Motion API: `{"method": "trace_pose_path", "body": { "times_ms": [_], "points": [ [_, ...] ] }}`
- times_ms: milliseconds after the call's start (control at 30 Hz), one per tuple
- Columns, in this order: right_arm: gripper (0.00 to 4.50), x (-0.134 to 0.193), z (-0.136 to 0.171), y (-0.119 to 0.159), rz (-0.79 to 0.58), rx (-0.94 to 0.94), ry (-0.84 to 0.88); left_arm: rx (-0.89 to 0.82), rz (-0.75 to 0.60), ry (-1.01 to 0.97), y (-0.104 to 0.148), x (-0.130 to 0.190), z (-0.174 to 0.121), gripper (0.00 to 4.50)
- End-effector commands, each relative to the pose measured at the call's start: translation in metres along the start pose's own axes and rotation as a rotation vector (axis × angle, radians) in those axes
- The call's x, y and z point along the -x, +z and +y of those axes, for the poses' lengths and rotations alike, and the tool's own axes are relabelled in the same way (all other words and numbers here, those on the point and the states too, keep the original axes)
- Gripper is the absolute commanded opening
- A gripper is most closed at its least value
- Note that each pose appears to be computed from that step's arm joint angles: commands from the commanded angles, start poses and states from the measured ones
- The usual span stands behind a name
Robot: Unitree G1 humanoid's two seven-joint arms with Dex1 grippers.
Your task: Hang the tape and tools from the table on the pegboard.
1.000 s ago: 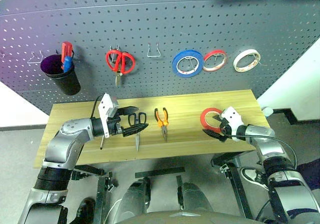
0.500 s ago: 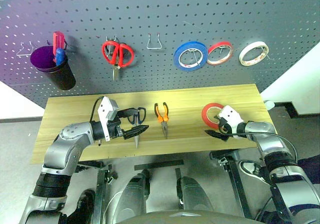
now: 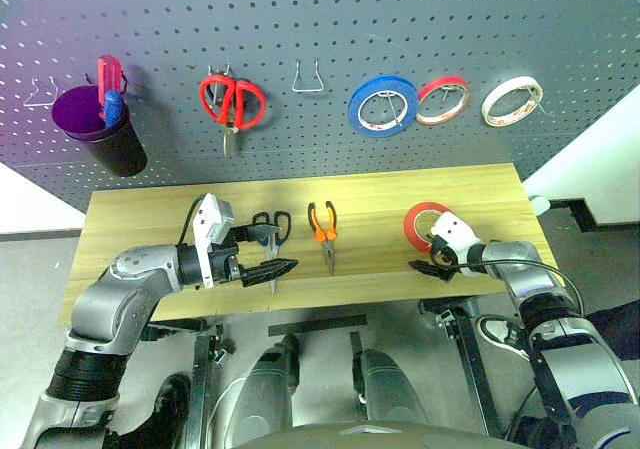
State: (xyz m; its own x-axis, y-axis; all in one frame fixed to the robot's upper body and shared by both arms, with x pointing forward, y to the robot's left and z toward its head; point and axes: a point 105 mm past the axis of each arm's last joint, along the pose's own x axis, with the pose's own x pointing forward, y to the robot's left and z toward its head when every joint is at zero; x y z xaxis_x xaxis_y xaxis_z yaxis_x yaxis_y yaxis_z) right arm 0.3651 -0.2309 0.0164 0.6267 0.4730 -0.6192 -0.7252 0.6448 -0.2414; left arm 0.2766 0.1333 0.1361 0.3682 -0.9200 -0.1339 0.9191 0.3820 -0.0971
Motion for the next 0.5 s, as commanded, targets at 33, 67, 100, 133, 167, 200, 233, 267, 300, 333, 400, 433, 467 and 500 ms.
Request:
{"method": "trace_pose_path", "body": {
  "times_ms": [33,67,100,133,167,200,233,267,300,333,400,433,467,500],
  "points": [
    [4.5,-0.001,-0.003,0.002,0.002,0.018,-0.009,-0.081,-0.017,-0.02,0.014,0.003,-0.004,4.48],
    [4.5,-0.002,-0.002,0.002,0.003,0.021,-0.007,-0.101,-0.013,-0.024,0.015,0.003,-0.004,4.48],
    [4.5,-0.003,-0.002,0.002,0.004,0.022,-0.005,-0.109,-0.009,-0.027,0.016,0.003,-0.005,4.48],
    [4.5,-0.003,-0.002,0.002,0.004,0.022,-0.005,-0.113,-0.009,-0.027,0.016,0.003,-0.004,4.48],
    [4.5,-0.004,-0.002,0.003,0.004,0.024,-0.004,-0.121,-0.011,-0.025,0.017,0.003,-0.004,4.48],
    [4.5,-0.004,-0.002,0.003,0.003,0.024,-0.003,-0.127,-0.01,-0.026,0.018,0.003,-0.004,4.48],
    [4.5,-0.005,-0.002,0.004,0.005,0.023,0.0,-0.143,-0.014,-0.021,0.02,0.003,-0.003,4.48],
    [4.5,-0.005,-0.001,0.004,0.006,0.025,0.003,-0.152,-0.019,-0.019,0.023,0.003,-0.003,4.48],
    [4.5,-0.005,-0.001,0.004,0.006,0.025,0.005,-0.157,-0.022,-0.021,0.025,0.003,-0.003,4.48],
    [4.5,-0.006,-0.001,0.004,0.006,0.025,0.005,-0.162,-0.025,-0.02,0.028,0.003,-0.003,4.48],
    [4.5,-0.006,-0.001,0.004,0.006,0.023,0.004,-0.175,-0.03,-0.018,0.031,0.003,-0.003,4.48],
    [4.5,-0.006,-0.001,0.003,0.009,0.023,0.003,-0.185,-0.031,-0.013,0.032,0.003,-0.002,4.48],
    [4.31,-0.007,-0.001,0.002,0.015,0.026,0.001,-0.194,-0.032,-0.009,0.032,0.003,-0.001,4.5],
    [4.09,-0.007,-0.002,0.001,0.017,0.026,-0.008,-0.195,-0.033,-0.007,0.033,0.003,-0.001,4.5]
  ]
}}
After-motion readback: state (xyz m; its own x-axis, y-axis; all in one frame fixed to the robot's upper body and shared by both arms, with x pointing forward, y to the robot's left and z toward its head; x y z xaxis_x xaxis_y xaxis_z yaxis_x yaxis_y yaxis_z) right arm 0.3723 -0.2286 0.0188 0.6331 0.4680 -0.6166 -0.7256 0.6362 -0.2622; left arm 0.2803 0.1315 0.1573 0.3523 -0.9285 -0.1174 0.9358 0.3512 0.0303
